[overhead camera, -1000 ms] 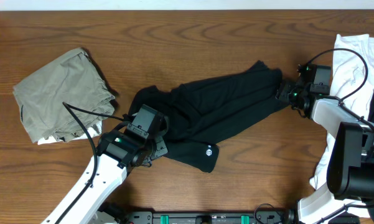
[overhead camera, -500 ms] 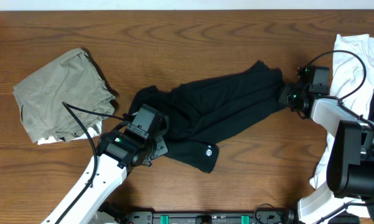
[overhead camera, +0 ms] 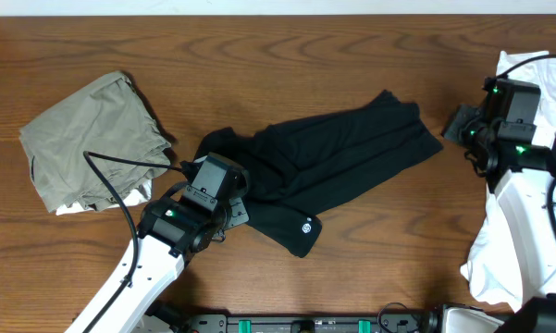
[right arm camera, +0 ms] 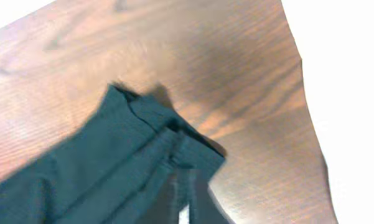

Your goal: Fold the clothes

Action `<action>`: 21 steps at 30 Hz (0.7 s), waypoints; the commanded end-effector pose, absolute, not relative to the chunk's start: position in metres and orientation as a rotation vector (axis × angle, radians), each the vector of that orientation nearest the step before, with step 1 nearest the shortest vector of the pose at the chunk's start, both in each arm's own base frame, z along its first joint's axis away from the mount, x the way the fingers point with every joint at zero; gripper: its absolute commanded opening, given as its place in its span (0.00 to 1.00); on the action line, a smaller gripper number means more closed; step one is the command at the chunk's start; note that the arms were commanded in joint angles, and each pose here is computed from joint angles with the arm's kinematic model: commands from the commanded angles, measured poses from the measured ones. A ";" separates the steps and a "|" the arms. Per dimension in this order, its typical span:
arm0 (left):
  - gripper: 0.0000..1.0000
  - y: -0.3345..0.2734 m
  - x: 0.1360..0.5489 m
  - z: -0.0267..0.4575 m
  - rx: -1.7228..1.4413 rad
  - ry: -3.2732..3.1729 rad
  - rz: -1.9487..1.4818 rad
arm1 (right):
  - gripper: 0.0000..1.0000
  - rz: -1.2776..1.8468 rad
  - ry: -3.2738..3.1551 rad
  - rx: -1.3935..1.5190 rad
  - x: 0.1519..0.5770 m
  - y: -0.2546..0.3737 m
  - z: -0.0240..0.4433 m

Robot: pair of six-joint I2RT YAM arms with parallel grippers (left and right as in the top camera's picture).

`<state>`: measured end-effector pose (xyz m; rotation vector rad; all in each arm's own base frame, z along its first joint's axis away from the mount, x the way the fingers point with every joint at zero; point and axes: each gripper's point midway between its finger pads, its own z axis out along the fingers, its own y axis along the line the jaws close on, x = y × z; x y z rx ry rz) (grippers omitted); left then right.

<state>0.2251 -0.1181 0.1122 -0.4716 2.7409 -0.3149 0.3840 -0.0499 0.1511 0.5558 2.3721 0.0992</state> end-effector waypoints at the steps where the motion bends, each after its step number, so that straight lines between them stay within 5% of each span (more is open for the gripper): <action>1: 0.06 -0.113 0.230 0.119 -0.455 2.708 -0.286 | 0.20 0.038 2.470 0.582 0.378 -0.058 0.117; 4: 0.06 -0.113 0.230 0.119 -0.455 2.708 -0.287 | 0.31 0.116 2.534 0.572 0.386 -0.048 0.088; 21: 0.06 -0.113 0.231 0.119 -0.455 2.707 -0.288 | 0.35 0.232 2.619 0.520 0.420 -0.024 -0.007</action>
